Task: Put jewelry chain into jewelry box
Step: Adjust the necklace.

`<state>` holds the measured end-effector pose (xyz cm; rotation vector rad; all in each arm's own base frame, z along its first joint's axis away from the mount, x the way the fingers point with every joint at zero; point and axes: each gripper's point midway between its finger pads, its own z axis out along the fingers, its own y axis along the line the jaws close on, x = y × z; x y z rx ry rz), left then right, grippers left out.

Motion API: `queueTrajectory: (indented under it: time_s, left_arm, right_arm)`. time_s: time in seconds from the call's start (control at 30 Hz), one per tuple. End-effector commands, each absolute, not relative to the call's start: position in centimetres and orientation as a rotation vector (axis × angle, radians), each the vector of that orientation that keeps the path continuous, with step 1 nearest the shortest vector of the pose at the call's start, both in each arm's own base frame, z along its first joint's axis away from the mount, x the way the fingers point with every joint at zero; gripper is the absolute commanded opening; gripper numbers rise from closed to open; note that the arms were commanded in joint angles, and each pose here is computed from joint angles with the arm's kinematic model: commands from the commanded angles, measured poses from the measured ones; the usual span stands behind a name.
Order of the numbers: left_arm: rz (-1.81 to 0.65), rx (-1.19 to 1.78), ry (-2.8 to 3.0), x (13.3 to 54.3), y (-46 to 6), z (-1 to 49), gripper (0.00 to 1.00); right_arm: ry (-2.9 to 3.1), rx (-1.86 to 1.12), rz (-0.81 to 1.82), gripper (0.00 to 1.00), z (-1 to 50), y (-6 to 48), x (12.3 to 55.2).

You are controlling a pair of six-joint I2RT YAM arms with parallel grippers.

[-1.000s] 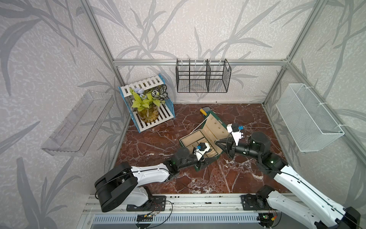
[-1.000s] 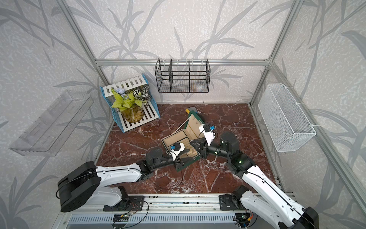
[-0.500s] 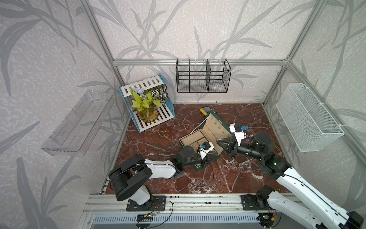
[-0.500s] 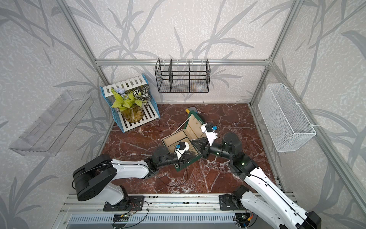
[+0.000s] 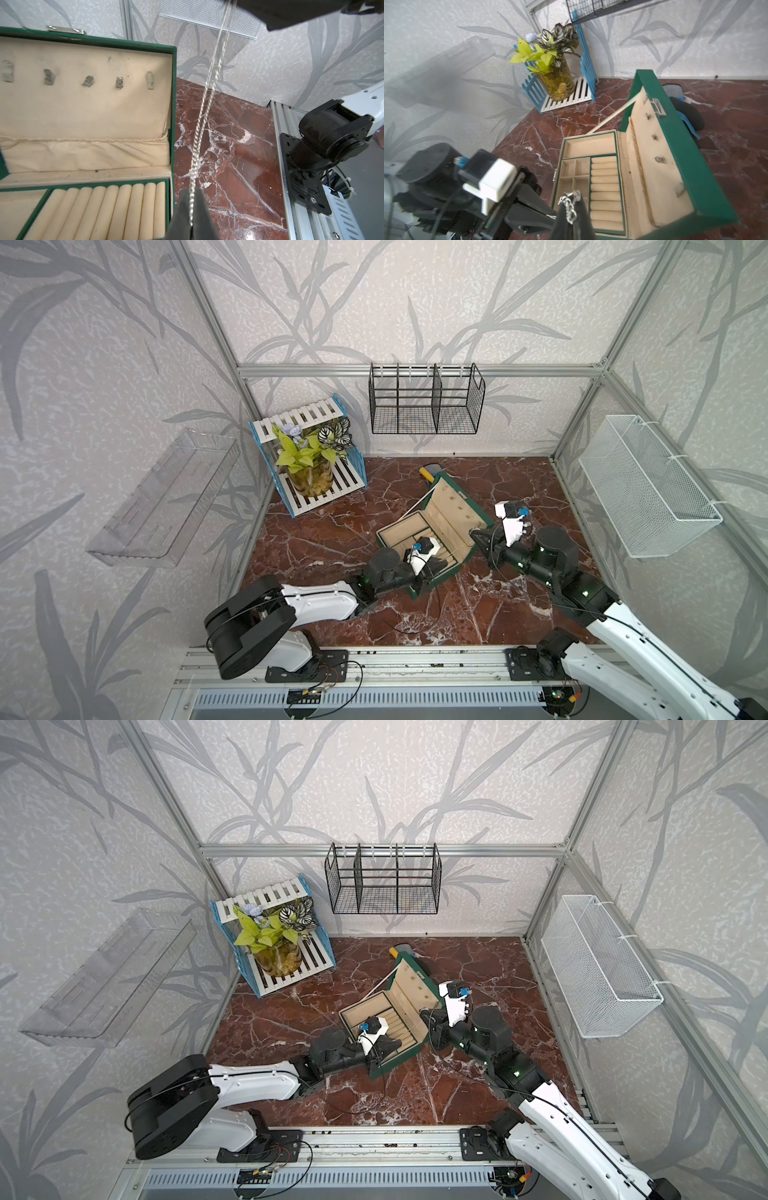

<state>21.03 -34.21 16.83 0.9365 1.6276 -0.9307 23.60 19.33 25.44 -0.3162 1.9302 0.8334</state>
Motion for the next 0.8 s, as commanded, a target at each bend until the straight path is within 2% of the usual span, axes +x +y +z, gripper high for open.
queueTrajectory:
  time_s: [0.0,0.33,0.37,0.47,0.53,0.63,0.77]
  left_arm:
    - [-0.826,0.956,1.753,21.2,-32.3,15.1,0.0]
    - [-0.849,1.17,1.869,19.2,-32.8,17.2,0.0]
    - [-0.849,1.191,1.877,19.1,-32.9,17.3,0.0]
    - [-0.839,1.257,1.903,18.8,-33.1,17.6,0.0]
    - [-0.838,1.29,1.917,18.7,-33.3,17.9,0.0]
    - [-0.838,1.338,1.933,18.6,-33.6,18.4,0.0]
    - [-0.802,1.366,1.956,18.8,-33.4,18.8,0.0]
  right_arm:
    - [2.018,-0.201,0.761,0.0,21.3,18.0,24.3]
    - [2.032,-0.403,0.877,0.01,15.2,20.7,22.8]
    - [2.038,-0.43,0.885,0.05,14.8,20.9,22.6]
    - [2.028,-0.512,0.927,0.33,14.5,21.8,22.0]
    - [1.998,-0.552,0.943,0.42,14.5,22.2,21.7]
    - [1.945,-0.62,0.945,0.5,14.7,22.7,21.2]
    - [1.892,-0.721,0.939,0.54,15.2,23.2,20.3]
